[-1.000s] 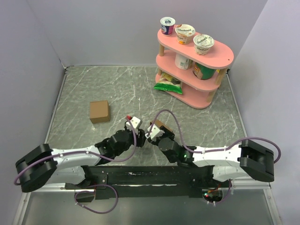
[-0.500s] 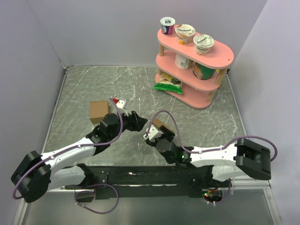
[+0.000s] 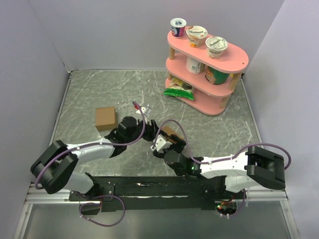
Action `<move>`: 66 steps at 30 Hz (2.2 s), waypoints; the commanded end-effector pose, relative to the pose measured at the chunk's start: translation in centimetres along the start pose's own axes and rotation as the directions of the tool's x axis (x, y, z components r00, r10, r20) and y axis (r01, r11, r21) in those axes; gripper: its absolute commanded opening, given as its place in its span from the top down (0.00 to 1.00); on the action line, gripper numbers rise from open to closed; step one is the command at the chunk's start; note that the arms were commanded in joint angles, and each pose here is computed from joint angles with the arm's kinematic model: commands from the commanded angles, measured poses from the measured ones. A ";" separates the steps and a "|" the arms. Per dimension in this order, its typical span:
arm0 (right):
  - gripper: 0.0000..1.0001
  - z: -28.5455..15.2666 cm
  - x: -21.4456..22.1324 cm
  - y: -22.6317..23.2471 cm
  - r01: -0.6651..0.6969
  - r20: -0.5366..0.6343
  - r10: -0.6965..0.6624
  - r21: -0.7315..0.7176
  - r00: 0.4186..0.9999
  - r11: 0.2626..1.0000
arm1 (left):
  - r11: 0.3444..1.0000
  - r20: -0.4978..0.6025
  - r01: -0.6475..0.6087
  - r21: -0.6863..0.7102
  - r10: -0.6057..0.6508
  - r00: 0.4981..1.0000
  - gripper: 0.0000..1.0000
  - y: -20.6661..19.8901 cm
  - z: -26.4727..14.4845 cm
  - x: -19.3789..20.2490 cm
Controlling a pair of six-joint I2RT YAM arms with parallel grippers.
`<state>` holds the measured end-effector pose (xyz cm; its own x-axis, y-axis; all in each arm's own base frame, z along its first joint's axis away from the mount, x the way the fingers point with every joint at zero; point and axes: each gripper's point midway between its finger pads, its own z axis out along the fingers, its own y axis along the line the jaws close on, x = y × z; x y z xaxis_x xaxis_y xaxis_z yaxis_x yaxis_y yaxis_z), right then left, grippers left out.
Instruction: Fold the paper box
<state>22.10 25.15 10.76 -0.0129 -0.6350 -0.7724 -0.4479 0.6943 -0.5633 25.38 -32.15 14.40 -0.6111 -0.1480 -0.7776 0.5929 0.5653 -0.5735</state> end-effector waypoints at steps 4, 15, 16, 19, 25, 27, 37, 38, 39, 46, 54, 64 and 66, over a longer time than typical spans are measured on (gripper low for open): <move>0.16 0.0 -1.1 -0.2 -0.031 0.015 0.031 0.023 0.999 0.999 | 0.999 0.068 0.012 0.049 -0.015 0.998 0.38 -0.7 0.9 -1.7; 0.16 0.2 -1.1 0.1 -0.020 0.005 0.020 0.022 1.000 1.000 | 0.992 0.126 0.074 0.103 -0.087 0.988 0.26 -1.5 0.5 -3.6; 0.16 0.2 -1.0 0.0 -0.019 0.004 0.019 0.025 1.000 1.000 | 0.992 0.125 0.079 0.096 -0.091 0.988 0.26 -1.3 0.6 -3.7; 0.16 0.2 -1.1 0.1 -0.021 0.005 0.021 0.021 1.000 1.000 | 0.994 0.097 0.085 0.063 -0.091 0.991 0.30 -0.4 1.2 -3.1; 0.16 0.1 -1.0 0.2 -0.020 0.000 0.020 0.020 1.000 1.000 | 0.993 0.074 0.107 0.041 -0.110 0.991 0.40 1.1 2.4 -2.1; 0.16 0.1 -1.0 0.1 -0.019 -0.003 0.019 0.022 1.000 1.000 | 0.993 0.063 0.108 0.052 -0.112 0.992 0.45 1.1 2.7 -1.8; 0.14 0.1 -1.0 0.0 -0.023 0.000 0.023 0.031 1.000 0.999 | 0.989 0.008 0.143 0.025 -0.144 0.990 0.64 2.4 2.9 0.8; 0.13 0.0 -1.1 -0.2 -0.029 0.001 0.029 0.036 1.000 0.999 | 0.988 -0.003 0.152 0.017 -0.152 0.988 0.64 2.7 2.8 1.3; 0.10 -0.1 -1.2 -0.2 -0.037 0.003 0.036 0.028 0.999 0.999 | 0.987 -0.008 0.162 0.013 -0.162 0.987 0.64 2.8 2.8 1.6; 0.00 -2.7 -4.0 -0.4 -0.177 0.033 0.184 -0.151 0.982 0.973 | 0.987 -0.027 0.163 0.003 -0.162 0.986 0.66 3.2 2.7 2.4; 0.00 -5.2 -7.5 -3.2 -0.376 0.028 0.396 -0.265 0.918 0.888 | 0.990 -0.040 0.138 -0.023 -0.139 0.989 0.67 3.7 3.0 2.5; 0.07 -5.0 -2.5 -9.8 -0.701 -0.044 0.703 0.054 0.709 0.711 | 0.991 -0.042 0.127 -0.030 -0.128 0.991 0.68 3.8 3.0 2.4; 0.08 -4.7 -1.7 -9.4 -0.705 -0.049 0.709 0.072 0.704 0.705 | 0.992 -0.044 0.125 -0.032 -0.126 0.991 0.68 3.8 3.0 2.4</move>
<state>21.99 19.68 20.36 -0.3277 -0.0463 -0.9436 -0.3596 0.9297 0.0793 28.23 -33.55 13.02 -0.6557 -0.2558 -0.7104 0.5410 0.4971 -0.6784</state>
